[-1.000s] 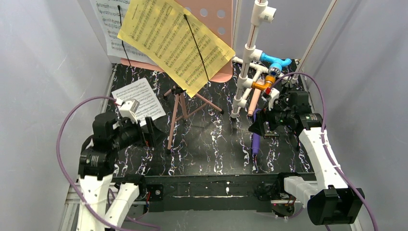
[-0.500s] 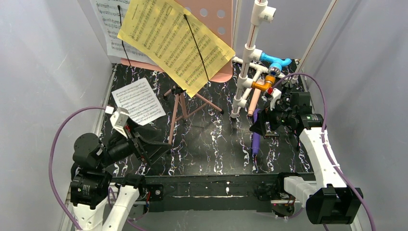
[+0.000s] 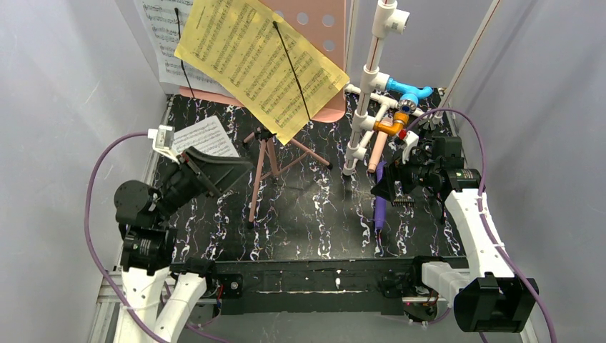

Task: Pack up the instrument practice props
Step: Pick up the sheet music from the music stand.

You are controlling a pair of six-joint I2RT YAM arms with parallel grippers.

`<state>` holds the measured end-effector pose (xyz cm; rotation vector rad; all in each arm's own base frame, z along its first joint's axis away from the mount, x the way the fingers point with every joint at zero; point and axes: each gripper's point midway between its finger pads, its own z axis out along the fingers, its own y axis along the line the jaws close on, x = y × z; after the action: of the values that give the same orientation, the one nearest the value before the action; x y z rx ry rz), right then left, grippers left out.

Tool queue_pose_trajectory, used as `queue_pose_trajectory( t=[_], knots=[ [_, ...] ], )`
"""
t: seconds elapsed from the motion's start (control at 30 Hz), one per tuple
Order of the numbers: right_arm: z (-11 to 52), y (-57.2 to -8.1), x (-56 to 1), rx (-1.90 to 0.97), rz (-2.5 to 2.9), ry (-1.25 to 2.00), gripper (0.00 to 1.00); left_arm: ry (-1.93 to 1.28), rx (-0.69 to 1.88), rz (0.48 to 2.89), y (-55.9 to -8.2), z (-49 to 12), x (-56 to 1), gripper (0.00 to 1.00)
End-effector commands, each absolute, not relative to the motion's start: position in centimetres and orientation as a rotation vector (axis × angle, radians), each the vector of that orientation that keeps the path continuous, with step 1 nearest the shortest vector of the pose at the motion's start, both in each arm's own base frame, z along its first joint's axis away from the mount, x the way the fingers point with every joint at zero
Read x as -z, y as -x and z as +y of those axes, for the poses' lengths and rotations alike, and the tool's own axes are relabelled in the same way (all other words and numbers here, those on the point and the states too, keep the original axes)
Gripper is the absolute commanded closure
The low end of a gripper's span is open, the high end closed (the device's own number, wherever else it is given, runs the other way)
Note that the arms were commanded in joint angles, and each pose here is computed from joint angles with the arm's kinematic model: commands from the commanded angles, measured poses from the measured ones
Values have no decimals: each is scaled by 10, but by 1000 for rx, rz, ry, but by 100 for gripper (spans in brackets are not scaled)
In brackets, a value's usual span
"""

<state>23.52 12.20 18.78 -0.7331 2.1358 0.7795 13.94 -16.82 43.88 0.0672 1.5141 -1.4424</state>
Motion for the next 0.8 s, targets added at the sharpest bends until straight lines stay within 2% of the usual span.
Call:
queue_pose_trajectory(
  t=[0.0,0.77],
  knots=[
    [123,-239,-195,-784,2090,741,0,73,1486,1455,-163,-163,-458,2],
    [125,-240,-194,-807,2089,732,0,40,1485,1510,-205,-184,-434,2]
  ],
)
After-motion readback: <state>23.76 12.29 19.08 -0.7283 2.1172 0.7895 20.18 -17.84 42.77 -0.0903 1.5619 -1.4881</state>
